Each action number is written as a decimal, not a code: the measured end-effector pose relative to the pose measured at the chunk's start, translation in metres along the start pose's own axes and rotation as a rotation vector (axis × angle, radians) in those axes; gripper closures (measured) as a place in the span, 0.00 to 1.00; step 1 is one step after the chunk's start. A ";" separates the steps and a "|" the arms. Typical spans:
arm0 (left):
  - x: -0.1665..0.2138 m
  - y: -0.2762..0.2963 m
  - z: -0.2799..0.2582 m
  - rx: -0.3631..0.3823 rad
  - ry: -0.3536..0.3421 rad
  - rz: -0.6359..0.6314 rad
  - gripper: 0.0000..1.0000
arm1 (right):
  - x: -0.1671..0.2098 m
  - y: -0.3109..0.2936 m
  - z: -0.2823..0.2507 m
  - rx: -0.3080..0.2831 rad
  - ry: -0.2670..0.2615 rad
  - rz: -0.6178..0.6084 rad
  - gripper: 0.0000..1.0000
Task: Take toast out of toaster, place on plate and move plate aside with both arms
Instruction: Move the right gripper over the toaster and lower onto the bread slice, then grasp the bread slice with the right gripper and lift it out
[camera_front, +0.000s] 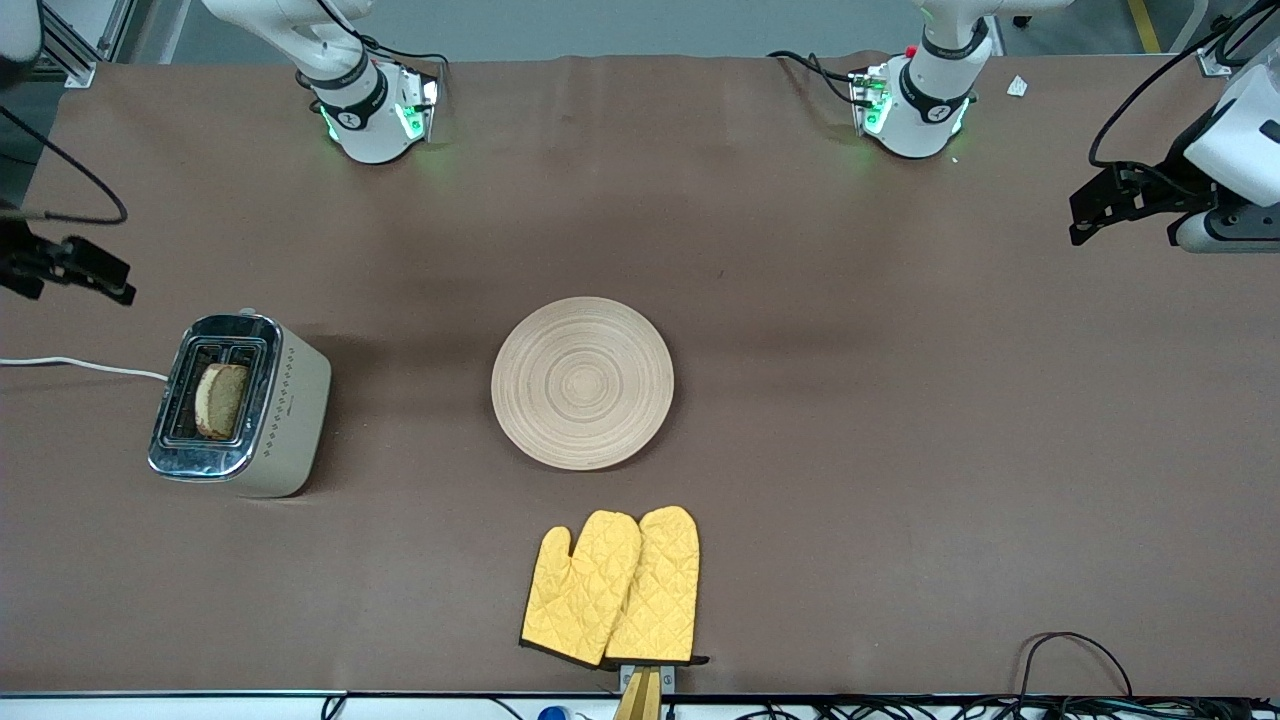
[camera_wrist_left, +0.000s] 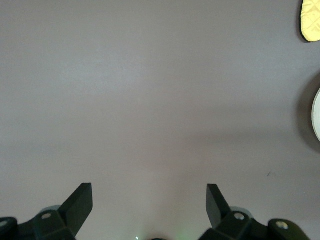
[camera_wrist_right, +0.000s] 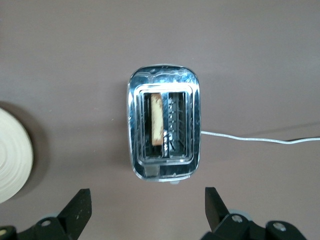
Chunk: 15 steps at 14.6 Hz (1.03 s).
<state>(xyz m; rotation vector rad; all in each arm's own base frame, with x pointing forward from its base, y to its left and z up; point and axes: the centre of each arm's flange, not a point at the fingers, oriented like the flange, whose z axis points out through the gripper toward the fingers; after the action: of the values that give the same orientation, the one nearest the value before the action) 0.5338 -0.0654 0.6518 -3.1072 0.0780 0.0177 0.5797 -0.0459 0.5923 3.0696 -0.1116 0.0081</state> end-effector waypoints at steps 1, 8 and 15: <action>0.001 0.000 0.001 0.000 -0.002 0.000 0.00 | 0.012 0.005 0.023 -0.003 0.001 0.008 0.00; 0.004 0.000 0.007 0.000 -0.014 0.000 0.00 | 0.068 0.034 0.162 0.076 -0.028 -0.001 0.00; 0.005 0.000 0.007 -0.001 -0.012 0.000 0.00 | 0.078 0.011 0.232 0.091 -0.112 -0.040 0.06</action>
<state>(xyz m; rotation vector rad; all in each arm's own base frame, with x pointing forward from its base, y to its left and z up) 0.5384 -0.0654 0.6452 -3.1072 0.0779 0.0364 0.6570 -0.0784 0.3624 3.1621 -0.0568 -0.1661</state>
